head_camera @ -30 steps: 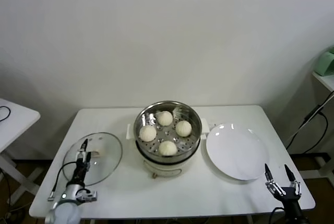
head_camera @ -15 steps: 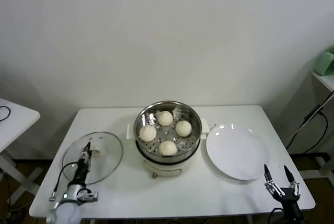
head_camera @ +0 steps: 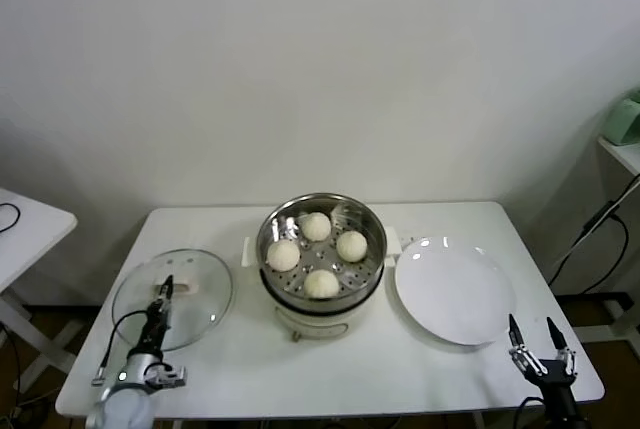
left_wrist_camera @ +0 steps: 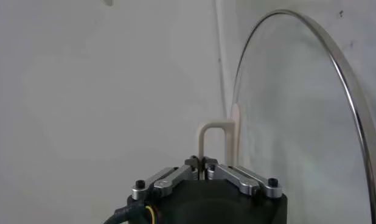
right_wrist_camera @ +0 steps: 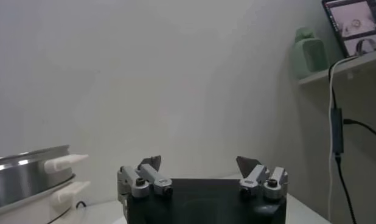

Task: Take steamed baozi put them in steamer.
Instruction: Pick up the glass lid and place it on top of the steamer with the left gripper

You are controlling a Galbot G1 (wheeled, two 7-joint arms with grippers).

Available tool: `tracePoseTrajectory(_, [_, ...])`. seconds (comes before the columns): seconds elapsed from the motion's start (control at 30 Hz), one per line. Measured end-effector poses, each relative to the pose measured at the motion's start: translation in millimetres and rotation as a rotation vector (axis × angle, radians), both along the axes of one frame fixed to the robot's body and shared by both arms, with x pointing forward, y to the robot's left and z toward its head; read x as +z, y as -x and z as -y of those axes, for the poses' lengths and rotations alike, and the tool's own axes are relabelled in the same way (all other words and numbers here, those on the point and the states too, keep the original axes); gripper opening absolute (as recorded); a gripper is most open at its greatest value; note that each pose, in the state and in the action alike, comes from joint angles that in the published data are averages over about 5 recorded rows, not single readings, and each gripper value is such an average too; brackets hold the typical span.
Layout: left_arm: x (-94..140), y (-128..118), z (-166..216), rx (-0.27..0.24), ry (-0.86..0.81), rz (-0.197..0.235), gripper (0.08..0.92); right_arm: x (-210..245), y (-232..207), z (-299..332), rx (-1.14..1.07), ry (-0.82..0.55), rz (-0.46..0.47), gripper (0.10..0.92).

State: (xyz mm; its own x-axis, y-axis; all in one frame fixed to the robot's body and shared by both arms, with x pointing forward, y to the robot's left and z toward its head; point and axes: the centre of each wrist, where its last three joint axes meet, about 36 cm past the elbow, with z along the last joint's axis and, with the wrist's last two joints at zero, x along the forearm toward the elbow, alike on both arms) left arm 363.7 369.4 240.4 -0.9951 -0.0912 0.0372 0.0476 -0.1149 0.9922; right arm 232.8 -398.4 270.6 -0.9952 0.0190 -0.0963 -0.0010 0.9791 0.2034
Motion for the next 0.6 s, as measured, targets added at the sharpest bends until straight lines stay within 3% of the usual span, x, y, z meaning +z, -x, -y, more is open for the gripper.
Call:
tracePoseTrajectory(0.3, [20.6,4.2,-0.4,0.000,0.018,0.005,0.132,1.4,-1.4,2.6,0.007,0.010,-0.003,0.823])
tracePoseTrajectory(0.6, [82.1,-0.8,2.9,0.020,0.087,0.032,0.132,0.4,-1.5,2.3,0.023,0.018,-0.017,0.823])
